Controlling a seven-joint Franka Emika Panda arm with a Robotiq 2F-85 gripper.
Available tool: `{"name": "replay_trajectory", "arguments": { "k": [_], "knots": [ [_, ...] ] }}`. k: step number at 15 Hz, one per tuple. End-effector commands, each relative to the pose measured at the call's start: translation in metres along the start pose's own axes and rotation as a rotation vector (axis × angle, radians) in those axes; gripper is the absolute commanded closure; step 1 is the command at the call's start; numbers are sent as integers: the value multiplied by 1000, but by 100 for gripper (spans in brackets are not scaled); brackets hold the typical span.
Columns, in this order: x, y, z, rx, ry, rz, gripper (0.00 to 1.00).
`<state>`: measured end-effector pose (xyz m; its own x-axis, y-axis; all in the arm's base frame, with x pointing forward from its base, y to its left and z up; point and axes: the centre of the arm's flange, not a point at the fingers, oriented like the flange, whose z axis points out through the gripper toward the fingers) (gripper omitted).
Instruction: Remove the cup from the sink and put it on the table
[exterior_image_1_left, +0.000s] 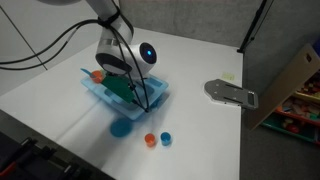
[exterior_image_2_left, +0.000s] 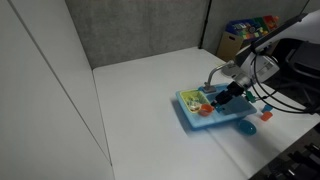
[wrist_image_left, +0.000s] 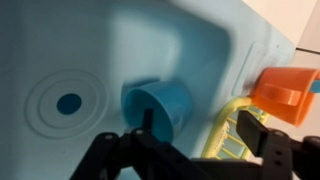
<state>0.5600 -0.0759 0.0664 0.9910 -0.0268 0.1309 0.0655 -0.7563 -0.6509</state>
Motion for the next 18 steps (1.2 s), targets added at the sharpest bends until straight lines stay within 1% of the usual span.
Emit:
{"name": "replay_trajectory", "arguments": {
  "k": [1, 2, 4, 5, 8, 10, 11, 12, 13, 14, 15, 16, 17, 18],
  "knots": [
    [8, 6, -3, 15, 24, -17, 47],
    [8, 7, -5, 14, 28, -17, 56],
    [9, 7, -12, 25, 34, -19, 58],
    [9, 9, -15, 22, 40, -18, 61],
    [9, 17, -21, 14, 55, -10, 57],
    [8, 22, -24, 11, 60, -3, 57],
    [7, 24, -25, 9, 62, 1, 62],
    [7, 26, -26, 9, 65, 4, 72],
    [6, 28, -27, 8, 65, 7, 87],
    [6, 29, -27, 8, 64, 10, 88],
    [5, 30, -28, 8, 63, 12, 95],
    [5, 30, -28, 13, 62, 12, 98],
    [6, 28, -29, 24, 60, 13, 99],
    [7, 27, -29, 31, 59, 11, 98]
  ]
}}
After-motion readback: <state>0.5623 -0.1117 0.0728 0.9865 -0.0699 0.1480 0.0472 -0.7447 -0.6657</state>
